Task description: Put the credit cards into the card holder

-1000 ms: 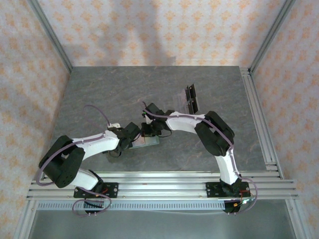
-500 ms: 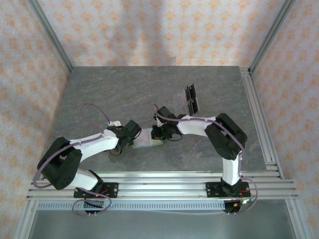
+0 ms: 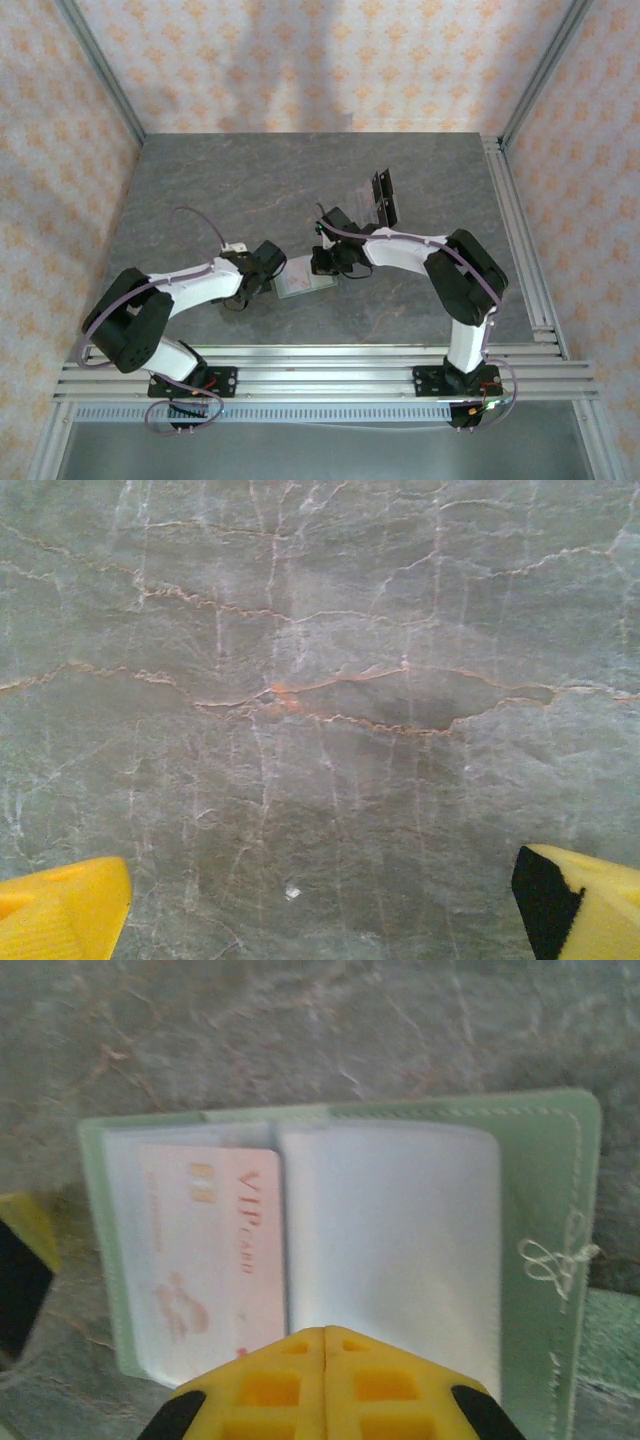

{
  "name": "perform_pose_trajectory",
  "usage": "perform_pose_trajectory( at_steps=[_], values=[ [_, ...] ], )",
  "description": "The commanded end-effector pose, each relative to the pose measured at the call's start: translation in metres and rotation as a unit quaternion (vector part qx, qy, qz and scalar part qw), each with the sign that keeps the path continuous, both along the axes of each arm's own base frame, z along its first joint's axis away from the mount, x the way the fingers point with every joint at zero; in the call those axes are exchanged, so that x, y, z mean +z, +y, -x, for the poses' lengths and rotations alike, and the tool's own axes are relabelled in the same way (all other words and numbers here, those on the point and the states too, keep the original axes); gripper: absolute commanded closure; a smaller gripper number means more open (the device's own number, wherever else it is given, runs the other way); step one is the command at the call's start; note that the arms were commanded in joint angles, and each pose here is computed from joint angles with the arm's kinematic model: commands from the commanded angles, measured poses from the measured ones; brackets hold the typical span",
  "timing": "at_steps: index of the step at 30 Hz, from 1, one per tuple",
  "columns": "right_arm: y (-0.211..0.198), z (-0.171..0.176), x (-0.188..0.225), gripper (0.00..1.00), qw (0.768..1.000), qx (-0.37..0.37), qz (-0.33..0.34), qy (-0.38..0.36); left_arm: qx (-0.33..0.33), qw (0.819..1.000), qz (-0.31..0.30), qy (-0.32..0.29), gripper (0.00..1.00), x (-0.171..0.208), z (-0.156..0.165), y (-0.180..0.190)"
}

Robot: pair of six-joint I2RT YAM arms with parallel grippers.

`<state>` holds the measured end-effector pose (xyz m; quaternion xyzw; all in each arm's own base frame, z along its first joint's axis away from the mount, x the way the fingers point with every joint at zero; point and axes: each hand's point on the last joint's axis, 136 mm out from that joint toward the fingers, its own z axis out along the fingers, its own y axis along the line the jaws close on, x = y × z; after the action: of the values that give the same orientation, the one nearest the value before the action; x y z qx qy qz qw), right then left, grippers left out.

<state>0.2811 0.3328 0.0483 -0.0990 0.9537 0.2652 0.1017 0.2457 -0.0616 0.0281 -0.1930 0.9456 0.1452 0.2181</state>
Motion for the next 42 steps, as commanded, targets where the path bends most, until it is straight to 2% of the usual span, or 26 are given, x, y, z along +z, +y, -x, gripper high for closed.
perform_pose_trajectory(
  at_steps=[1,24,35,42],
  values=[
    [0.010,-0.004,0.018,0.93,1.000,0.018,-0.006,-0.019,-0.008,1.000,0.001,-0.011,0.00,0.003,-0.010,-0.008],
    [0.043,0.002,-0.017,0.94,0.999,0.046,-0.006,0.017,-0.015,1.000,-0.006,0.003,0.00,-0.011,-0.011,-0.016],
    [0.062,0.008,-0.003,0.94,0.997,0.057,-0.036,0.021,-0.016,1.000,-0.006,0.004,0.00,-0.013,-0.012,-0.018],
    [0.055,0.002,0.028,0.94,0.997,0.047,-0.054,-0.007,-0.018,1.000,-0.006,0.005,0.00,-0.013,-0.011,-0.019]
  ],
)
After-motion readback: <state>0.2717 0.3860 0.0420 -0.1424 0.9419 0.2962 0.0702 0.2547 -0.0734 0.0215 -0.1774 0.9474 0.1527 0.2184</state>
